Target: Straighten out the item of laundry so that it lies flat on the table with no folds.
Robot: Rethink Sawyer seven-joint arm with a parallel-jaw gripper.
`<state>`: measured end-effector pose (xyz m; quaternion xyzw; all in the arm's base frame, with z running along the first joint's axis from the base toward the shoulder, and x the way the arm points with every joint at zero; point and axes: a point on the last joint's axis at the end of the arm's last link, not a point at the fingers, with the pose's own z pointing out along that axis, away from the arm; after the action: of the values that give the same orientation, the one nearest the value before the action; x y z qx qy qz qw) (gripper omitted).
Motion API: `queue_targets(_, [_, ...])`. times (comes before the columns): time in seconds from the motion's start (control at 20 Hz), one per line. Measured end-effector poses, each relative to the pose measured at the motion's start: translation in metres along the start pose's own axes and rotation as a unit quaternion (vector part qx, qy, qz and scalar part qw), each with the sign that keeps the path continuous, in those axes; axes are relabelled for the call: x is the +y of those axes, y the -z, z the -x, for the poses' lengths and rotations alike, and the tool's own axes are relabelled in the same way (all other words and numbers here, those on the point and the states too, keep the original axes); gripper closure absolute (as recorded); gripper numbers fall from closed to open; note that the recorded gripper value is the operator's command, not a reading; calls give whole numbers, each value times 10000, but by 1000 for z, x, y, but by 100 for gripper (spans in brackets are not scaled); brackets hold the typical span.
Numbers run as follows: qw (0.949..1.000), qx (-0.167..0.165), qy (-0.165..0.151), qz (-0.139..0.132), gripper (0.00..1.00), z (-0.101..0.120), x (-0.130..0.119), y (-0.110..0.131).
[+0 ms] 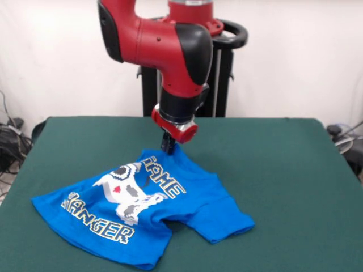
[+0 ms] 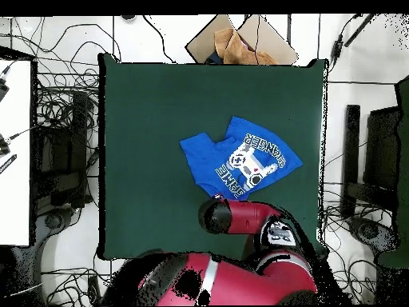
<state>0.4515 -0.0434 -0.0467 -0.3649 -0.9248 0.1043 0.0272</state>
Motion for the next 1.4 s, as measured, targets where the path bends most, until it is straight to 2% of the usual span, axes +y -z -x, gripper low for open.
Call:
queue_targets(0.35, [9996,-273,47,-28,100,0,-11,-6])
queue_targets(1.4, [9994,-242,-250,-34,100,18,-32,-8])
